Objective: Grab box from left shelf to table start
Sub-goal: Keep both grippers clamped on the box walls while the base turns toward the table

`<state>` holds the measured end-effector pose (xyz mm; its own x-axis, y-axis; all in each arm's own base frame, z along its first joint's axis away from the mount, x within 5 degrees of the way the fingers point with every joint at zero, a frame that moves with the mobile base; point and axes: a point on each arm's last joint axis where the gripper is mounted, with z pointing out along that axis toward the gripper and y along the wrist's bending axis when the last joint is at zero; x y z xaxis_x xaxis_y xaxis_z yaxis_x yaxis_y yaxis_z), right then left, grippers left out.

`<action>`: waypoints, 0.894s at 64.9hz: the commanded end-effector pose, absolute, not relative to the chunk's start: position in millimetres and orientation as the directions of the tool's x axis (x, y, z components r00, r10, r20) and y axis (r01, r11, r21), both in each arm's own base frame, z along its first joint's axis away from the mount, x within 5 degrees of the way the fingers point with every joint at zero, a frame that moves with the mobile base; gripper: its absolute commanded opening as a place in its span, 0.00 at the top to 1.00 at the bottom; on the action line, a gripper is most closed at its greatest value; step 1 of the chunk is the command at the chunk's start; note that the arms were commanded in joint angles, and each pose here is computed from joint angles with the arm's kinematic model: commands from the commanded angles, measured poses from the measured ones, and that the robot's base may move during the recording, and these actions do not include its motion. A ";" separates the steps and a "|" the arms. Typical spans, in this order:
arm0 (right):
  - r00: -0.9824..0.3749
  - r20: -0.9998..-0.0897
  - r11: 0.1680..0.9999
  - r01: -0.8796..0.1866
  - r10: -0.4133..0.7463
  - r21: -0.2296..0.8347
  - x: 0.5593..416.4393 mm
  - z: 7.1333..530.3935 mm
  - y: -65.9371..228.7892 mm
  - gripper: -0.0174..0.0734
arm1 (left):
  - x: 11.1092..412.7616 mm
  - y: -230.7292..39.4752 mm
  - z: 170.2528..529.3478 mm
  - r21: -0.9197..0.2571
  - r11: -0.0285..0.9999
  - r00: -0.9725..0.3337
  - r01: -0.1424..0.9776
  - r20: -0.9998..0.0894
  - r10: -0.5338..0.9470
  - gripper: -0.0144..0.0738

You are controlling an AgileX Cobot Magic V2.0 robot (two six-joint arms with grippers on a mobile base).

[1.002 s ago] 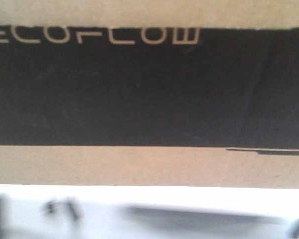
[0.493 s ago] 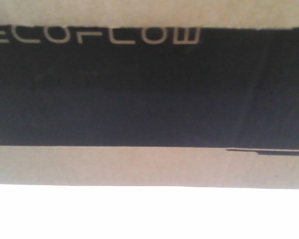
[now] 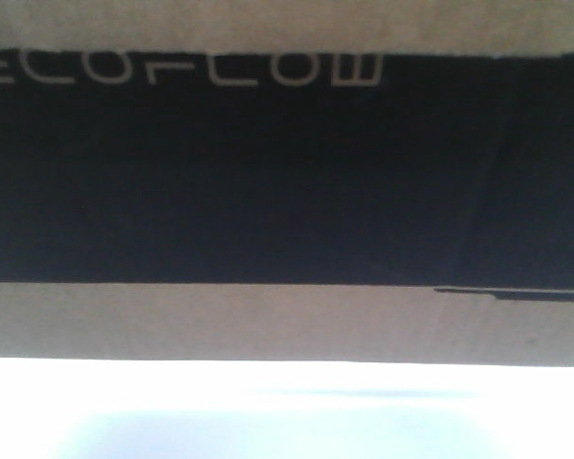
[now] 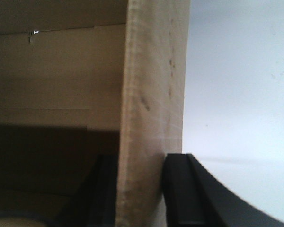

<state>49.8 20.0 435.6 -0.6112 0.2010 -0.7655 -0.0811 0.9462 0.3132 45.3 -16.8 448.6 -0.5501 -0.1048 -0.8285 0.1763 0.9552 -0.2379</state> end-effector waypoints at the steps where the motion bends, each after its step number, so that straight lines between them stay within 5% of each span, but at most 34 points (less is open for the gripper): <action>1: -0.627 -0.759 0.965 -0.040 0.177 0.258 46.9 437.6 14.2 0.75 | 43.7 -16.5 472.9 -0.277 0.936 -0.384 0.219 -0.906 -0.179 0.95; 58: -0.627 -0.759 0.965 -0.040 0.177 0.258 46.9 437.6 14.2 0.75 | 43.6 -16.7 472.9 -0.279 0.935 -0.385 0.220 -0.905 -0.179 0.95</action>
